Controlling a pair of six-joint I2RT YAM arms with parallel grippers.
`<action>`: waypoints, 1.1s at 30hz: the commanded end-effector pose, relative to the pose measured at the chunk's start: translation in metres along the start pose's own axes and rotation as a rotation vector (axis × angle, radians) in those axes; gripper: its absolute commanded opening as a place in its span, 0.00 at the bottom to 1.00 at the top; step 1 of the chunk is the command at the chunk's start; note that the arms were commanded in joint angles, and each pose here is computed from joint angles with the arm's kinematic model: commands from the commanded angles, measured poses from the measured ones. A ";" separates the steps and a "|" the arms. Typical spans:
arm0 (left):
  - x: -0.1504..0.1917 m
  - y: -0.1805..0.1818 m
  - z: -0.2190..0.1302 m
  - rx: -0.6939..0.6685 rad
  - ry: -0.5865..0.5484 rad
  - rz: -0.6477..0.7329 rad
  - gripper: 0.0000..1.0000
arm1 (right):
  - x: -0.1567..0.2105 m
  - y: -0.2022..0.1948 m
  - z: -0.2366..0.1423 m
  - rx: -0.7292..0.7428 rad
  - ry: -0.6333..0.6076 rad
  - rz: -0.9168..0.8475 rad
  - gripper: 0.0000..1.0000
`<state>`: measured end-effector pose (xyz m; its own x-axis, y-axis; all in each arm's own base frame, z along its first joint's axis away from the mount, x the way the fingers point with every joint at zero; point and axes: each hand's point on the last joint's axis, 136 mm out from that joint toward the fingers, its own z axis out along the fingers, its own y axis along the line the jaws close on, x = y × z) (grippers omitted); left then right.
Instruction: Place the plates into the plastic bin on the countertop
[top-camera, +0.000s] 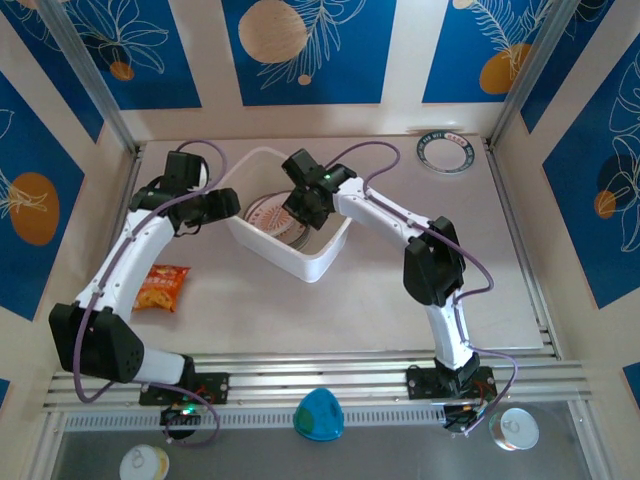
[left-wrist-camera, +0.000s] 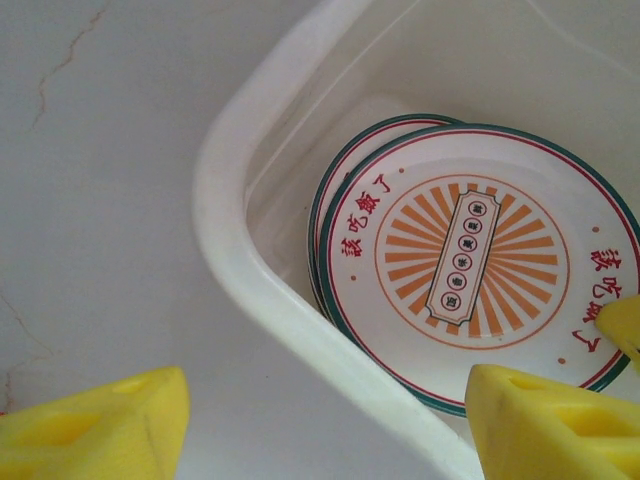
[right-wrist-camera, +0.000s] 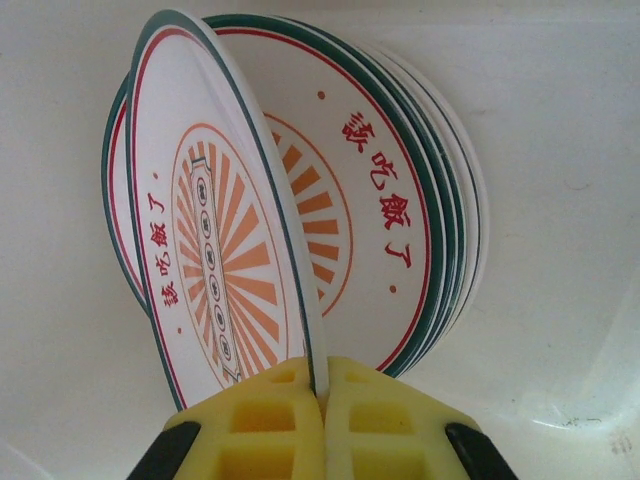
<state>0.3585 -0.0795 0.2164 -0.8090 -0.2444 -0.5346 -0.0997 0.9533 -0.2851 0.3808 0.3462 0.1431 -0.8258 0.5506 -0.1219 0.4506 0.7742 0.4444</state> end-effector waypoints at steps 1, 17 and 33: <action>0.000 0.002 -0.009 0.022 -0.016 0.021 0.74 | 0.001 -0.008 0.001 0.034 -0.020 0.057 0.00; 0.010 0.006 -0.014 0.040 -0.019 0.019 0.74 | 0.018 -0.031 0.022 0.109 -0.038 0.159 0.16; 0.015 0.005 -0.013 0.061 -0.004 -0.017 0.74 | 0.003 -0.022 -0.012 0.052 -0.165 0.083 0.44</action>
<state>0.3390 -0.0754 0.2148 -0.8068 -0.2467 -0.5368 -0.0804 0.9460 -0.3139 0.3629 0.3366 0.1128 -0.7393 0.6534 -0.1626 0.5670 0.7344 0.3731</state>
